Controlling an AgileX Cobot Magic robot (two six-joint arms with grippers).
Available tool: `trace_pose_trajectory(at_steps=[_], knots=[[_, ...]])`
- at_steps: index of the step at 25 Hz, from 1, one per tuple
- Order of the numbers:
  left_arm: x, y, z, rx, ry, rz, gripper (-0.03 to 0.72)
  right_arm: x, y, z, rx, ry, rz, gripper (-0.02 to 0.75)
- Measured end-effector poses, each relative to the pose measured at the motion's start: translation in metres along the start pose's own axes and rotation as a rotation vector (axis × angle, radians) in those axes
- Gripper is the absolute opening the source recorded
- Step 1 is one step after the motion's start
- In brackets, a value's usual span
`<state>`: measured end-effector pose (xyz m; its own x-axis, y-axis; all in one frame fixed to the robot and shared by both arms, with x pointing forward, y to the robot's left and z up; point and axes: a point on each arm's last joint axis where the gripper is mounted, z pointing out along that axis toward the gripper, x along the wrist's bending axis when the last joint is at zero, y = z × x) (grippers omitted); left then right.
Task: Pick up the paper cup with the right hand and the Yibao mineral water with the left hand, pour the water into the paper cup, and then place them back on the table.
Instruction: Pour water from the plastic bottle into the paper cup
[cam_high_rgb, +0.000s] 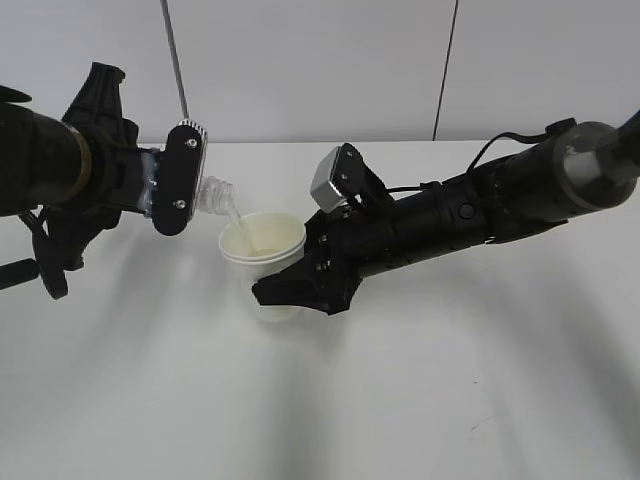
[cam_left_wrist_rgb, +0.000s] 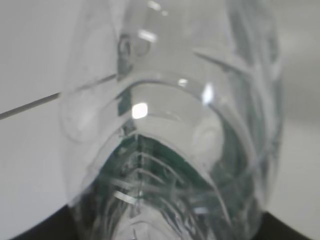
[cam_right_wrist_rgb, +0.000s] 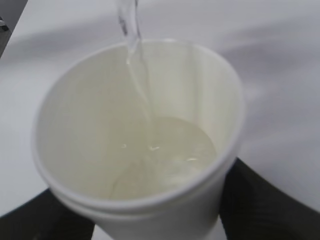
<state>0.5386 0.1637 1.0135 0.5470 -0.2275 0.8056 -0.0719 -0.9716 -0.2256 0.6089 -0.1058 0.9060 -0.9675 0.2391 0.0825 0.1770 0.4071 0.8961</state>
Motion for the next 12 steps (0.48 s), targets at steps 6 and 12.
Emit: trace_pose_trajectory(at_steps=[6,12], knots=[[0.0,0.002,-0.001,-0.004,0.002,0.005,0.338,0.0,0.0,0.0,0.0,0.0,0.0,0.52],[0.0,0.0034,-0.0017,-0.006,0.003,0.009,0.338,0.0,0.0,0.0,0.0,0.0,0.0,0.52]])
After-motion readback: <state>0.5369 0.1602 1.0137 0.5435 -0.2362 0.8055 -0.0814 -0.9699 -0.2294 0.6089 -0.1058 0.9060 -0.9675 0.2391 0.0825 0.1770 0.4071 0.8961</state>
